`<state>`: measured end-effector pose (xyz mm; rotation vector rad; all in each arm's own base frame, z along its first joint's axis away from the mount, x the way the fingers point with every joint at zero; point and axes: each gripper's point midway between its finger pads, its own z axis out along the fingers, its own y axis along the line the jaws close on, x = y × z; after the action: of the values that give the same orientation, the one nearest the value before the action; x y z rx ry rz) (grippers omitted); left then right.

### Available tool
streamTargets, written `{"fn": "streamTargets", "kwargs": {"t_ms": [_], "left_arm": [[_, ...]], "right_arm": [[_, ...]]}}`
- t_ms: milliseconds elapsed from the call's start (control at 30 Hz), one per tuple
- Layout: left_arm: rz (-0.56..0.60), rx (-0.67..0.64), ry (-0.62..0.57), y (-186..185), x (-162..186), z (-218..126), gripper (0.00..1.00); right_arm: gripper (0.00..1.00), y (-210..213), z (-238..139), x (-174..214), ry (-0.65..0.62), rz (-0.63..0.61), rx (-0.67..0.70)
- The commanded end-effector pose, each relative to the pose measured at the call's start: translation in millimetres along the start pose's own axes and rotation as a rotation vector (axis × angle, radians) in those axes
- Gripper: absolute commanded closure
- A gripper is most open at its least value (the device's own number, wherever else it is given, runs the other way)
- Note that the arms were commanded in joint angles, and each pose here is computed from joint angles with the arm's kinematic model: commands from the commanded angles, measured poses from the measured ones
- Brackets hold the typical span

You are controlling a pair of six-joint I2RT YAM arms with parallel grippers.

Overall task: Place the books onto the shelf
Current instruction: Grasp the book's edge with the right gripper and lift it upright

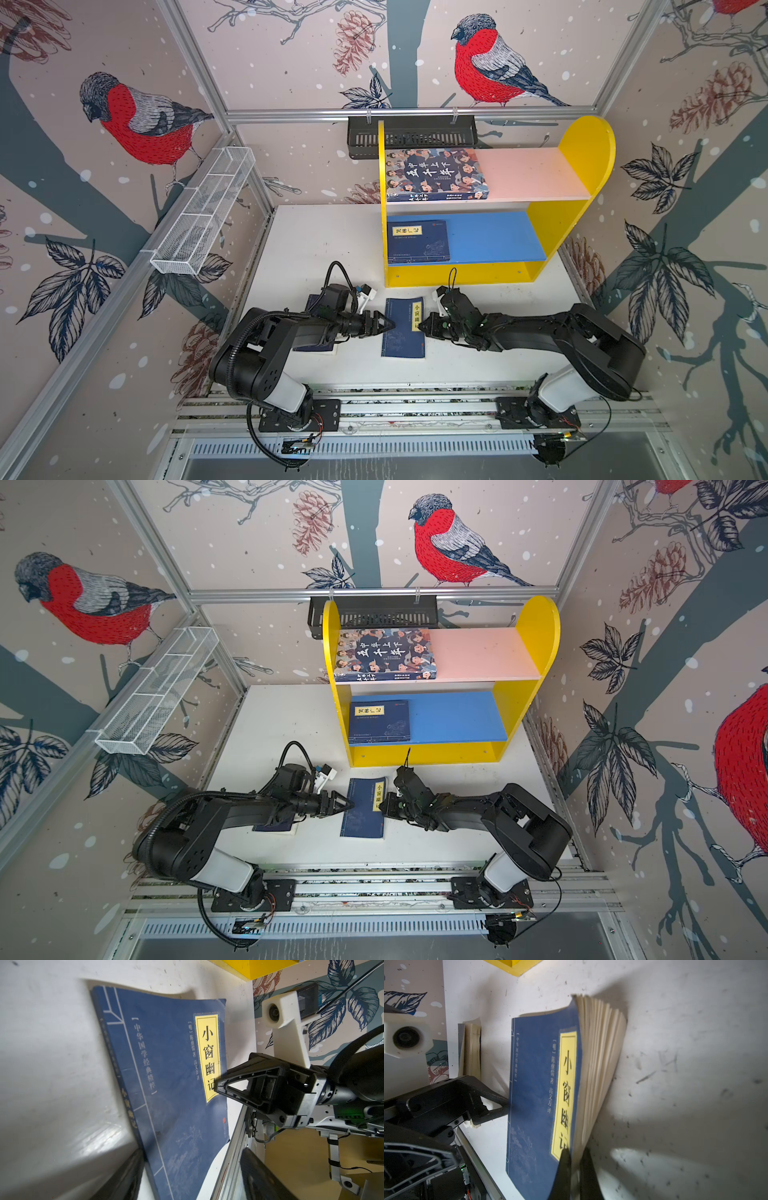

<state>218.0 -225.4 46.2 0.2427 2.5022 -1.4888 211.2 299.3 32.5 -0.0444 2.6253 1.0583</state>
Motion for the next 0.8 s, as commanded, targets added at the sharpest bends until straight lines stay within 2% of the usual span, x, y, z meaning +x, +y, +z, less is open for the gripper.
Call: {"fn": "streamTargets", "kwargs": {"t_ms": [0,100,200,300,433,600,767], "left_arm": [[0.012,-0.034,0.003,0.2,0.0,-2.4,0.25],[0.112,-0.078,-0.047,-10.0,-18.7,-13.3,0.23],[0.143,-0.122,-0.148,-15.2,-37.8,-35.4,0.21],[0.108,-0.126,-0.218,-11.7,-44.1,-54.0,0.17],[0.094,-0.139,-0.24,-8.9,-47.9,-62.6,0.16],[0.076,-0.065,-0.225,-18.1,-43.3,-59.5,0.16],[0.059,0.065,-0.21,-38.3,-39.3,-57.7,0.14]], "right_arm": [[0.99,21.9,-5.4,-2.3,0.0,-0.055,-0.106],[0.99,30.0,-13.5,-4.0,0.001,-0.083,-0.153],[0.99,39.9,-24.1,-8.2,0.002,-0.115,-0.199],[1.0,46.4,-34.3,-12.9,0.003,-0.142,-0.231],[1.0,54.1,-48.0,-18.5,0.0,-0.162,-0.273],[1.0,71.4,-65.1,-22.3,-0.004,-0.191,-0.358],[1.0,93.0,-78.7,-17.2,0.014,-0.23,-0.47]]}}
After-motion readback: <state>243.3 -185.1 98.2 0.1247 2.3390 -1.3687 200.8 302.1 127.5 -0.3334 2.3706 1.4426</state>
